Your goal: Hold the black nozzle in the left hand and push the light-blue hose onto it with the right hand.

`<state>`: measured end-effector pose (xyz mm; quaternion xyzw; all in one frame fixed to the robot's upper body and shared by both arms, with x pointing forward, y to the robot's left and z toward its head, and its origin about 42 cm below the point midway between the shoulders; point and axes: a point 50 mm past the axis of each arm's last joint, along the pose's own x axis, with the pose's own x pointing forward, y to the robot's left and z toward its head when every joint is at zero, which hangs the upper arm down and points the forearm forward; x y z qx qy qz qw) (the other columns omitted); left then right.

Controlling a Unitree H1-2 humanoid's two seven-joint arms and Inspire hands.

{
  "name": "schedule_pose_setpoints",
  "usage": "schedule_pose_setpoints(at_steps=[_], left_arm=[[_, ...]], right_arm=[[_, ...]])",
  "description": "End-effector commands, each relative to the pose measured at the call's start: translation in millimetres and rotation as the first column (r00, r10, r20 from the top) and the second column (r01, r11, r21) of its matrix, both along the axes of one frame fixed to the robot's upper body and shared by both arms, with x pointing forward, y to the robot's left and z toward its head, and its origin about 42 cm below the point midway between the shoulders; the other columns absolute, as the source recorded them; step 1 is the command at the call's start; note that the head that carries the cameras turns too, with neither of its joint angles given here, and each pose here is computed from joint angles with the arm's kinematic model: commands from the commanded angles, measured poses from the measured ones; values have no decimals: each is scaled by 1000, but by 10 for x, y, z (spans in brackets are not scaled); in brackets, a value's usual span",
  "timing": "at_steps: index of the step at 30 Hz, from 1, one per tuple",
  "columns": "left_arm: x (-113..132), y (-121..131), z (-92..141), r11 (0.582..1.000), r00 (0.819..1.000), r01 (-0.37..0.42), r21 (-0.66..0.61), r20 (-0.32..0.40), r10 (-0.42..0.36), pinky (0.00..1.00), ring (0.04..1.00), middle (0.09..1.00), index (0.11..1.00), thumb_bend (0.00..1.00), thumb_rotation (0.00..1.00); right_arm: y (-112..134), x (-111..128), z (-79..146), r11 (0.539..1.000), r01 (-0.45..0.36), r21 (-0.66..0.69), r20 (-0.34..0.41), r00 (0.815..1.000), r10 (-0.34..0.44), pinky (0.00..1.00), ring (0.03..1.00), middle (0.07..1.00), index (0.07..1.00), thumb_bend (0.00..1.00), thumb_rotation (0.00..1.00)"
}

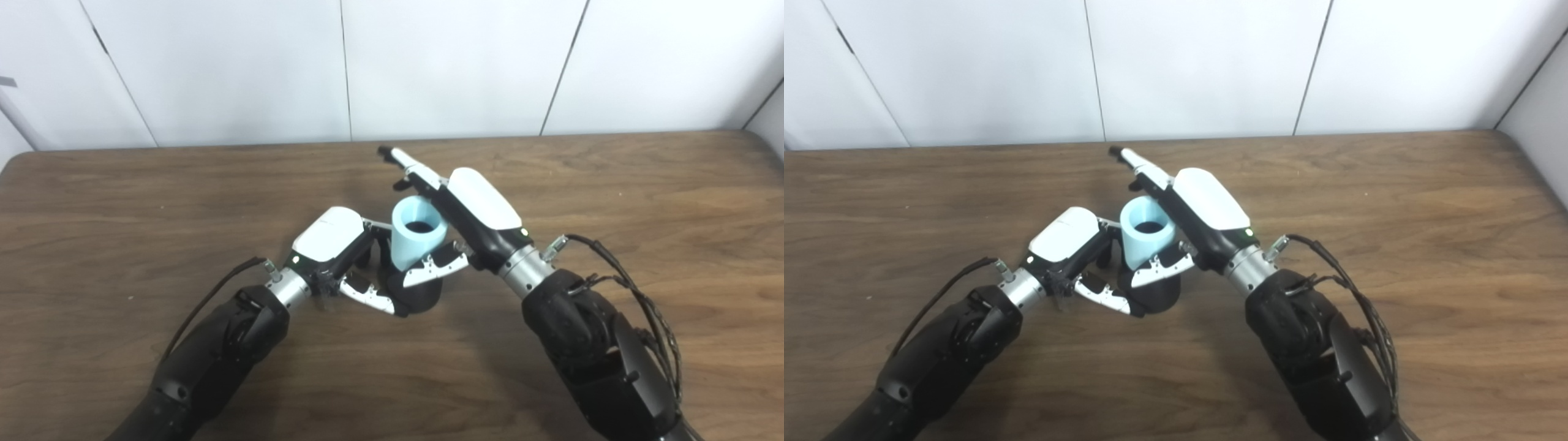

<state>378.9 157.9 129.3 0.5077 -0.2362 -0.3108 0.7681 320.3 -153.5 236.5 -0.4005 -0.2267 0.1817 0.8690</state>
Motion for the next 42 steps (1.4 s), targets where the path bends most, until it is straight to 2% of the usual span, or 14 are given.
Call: schedule_pose_setpoints(at_steps=[1, 9, 13, 19, 22, 26, 32, 36, 38, 39, 40, 42], left_arm=[[-198, 65, -416, 989, 990, 36, 146, -141, -15, 299, 363, 437, 513, 521, 0], [-185, 41, -412, 990, 992, 37, 137, -127, -19, 303, 367, 439, 512, 521, 0], [-187, 37, -410, 990, 992, 38, 136, -123, -21, 305, 368, 442, 510, 521, 0], [-182, 42, -421, 991, 992, 32, 133, -121, -15, 313, 378, 448, 507, 522, 0], [-182, 48, -430, 990, 993, 30, 136, -114, -14, 313, 380, 453, 503, 523, 0], [-180, 56, -435, 991, 993, 31, 133, -113, -15, 308, 375, 455, 500, 523, 0], [-173, 70, -425, 990, 993, 32, 137, -120, -16, 313, 380, 456, 502, 523, 0], [-171, 82, -417, 990, 993, 32, 136, -117, -16, 313, 379, 452, 504, 523, 0], [-169, 85, -411, 990, 993, 31, 135, -119, -15, 303, 373, 450, 504, 523, 0], [-168, 87, -410, 990, 993, 31, 135, -119, -15, 302, 372, 450, 505, 523, 0], [-166, 88, -410, 990, 993, 30, 136, -120, -14, 303, 374, 452, 504, 523, 0], [-164, 90, -413, 990, 993, 30, 139, -120, -13, 303, 373, 451, 504, 523, 0]], right_arm=[[21, -5, 194, 998, -16, 65, 50, 999, 13, 577, 790, 965, 1000, 964, 230], [-42, -5, 246, 993, 3, 118, 32, 999, -7, 575, 784, 961, 1000, 956, 213], [-70, -21, 288, 992, 3, 128, 27, 1000, -7, 596, 809, 993, 1000, 973, 230], [-192, -33, 413, 990, 2, 138, 48, 999, -9, 800, 983, 1000, 1000, 1000, 419], [-306, -48, 465, 990, -8, 138, 51, 999, 1, 895, 999, 1000, 1000, 1000, 480], [-475, -100, 512, 993, -13, 117, 74, 997, 5, 860, 1000, 1000, 1000, 1000, 539], [-731, -239, 621, 990, -5, 142, 53, 999, -2, 867, 1000, 1000, 1000, 1000, 541], [-853, -323, 629, 971, -37, 235, 40, 999, 29, 850, 995, 1000, 997, 1000, 576], [-924, -320, 556, 969, -63, 241, 97, 994, 41, 828, 949, 967, 946, 945, 659], [-955, -323, 521, 971, -76, 226, 131, 990, 47, 809, 923, 940, 916, 888, 707], [-975, -330, 498, 977, -84, 196, 166, 985, 52, 787, 889, 905, 882, 787, 759], [-969, -359, 488, 989, -101, 112, 225, 972, 73, 786, 868, 879, 859, 688, 808]])
